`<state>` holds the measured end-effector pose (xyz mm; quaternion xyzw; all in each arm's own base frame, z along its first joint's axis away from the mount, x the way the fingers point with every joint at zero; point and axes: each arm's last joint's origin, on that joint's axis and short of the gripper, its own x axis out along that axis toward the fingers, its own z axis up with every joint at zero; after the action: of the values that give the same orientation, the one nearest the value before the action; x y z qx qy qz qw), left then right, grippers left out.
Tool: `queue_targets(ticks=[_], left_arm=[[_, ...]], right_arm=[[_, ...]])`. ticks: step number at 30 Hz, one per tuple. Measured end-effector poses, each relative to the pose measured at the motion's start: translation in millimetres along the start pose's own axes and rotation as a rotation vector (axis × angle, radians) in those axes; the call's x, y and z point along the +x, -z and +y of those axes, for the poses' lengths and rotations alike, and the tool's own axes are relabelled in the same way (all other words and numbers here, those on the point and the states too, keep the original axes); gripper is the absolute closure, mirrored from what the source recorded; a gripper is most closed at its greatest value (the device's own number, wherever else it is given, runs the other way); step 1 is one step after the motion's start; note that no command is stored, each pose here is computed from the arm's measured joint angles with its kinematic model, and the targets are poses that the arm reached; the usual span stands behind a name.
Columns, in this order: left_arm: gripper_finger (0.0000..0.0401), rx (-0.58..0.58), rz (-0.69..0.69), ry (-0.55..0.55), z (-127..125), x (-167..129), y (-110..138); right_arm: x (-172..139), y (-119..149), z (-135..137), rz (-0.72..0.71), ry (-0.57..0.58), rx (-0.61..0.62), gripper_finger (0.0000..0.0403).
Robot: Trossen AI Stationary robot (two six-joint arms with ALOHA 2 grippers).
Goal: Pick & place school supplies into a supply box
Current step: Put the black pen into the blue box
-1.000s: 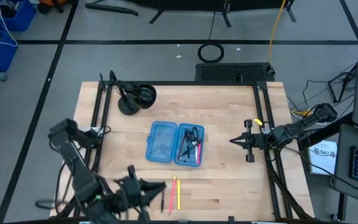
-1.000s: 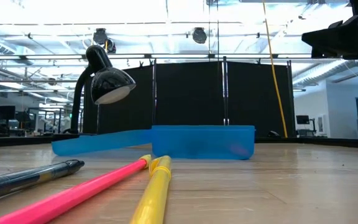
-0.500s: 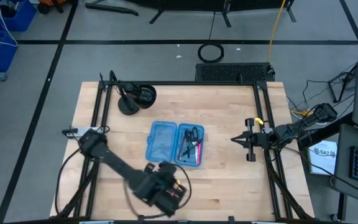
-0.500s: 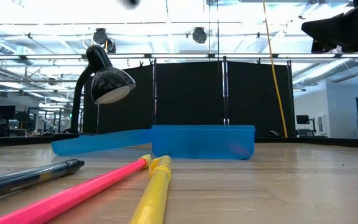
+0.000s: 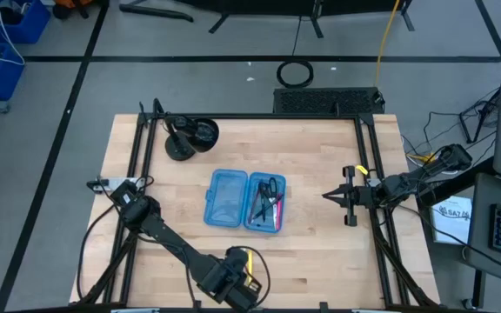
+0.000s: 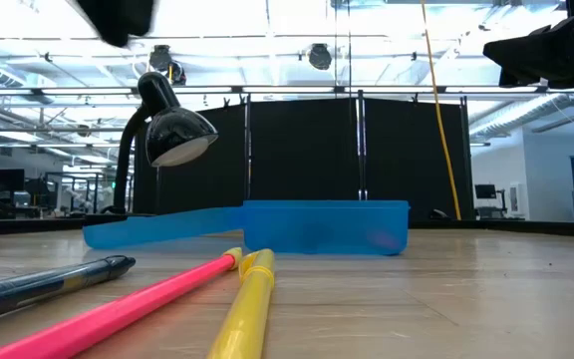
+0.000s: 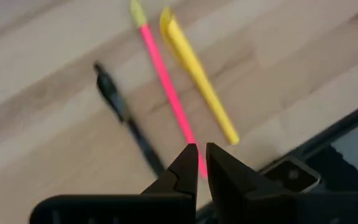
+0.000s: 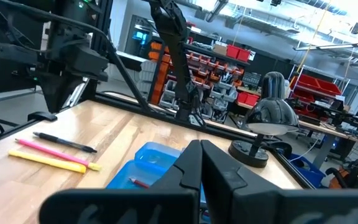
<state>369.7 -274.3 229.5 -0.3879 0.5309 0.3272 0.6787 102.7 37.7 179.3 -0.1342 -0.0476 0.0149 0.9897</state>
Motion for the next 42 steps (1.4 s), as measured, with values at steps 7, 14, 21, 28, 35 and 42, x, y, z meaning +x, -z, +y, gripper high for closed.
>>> queue_targets(ticks=[7, 14, 21, 28, 35, 42], left_arm=[[0.0287, -0.024, -0.012, -0.045, 8.9, 14.9, 27.2], [0.0185, -0.116, -0.006, -0.069, 16.0, 37.0, 28.1], [0.0169, -0.116, 0.058, -0.101, 23.4, 62.9, 22.7], [0.0203, -0.134, 0.117, -0.09, 32.4, 85.6, 21.5], [0.0253, -0.148, 0.13, -0.126, 41.5, 97.8, 19.9], [0.0335, -0.104, 0.13, -0.136, 43.5, 101.4, 11.9]], right_arm=[[0.0, 0.0, 0.0, 0.0, 0.0, -0.015, 0.0403], [0.0, -1.3, -0.4, -0.013, 0.004, 0.015, 0.0403], [0.0, -2.4, -0.8, -0.023, 0.006, 0.069, 0.0403], [0.0, -2.3, -0.7, -0.023, 0.006, 0.097, 0.0403], [0.0, -2.1, -0.7, -0.021, 0.005, 0.1, 0.0403], [0.0, -2.0, -0.7, -0.02, 0.005, 0.104, 0.0403]])
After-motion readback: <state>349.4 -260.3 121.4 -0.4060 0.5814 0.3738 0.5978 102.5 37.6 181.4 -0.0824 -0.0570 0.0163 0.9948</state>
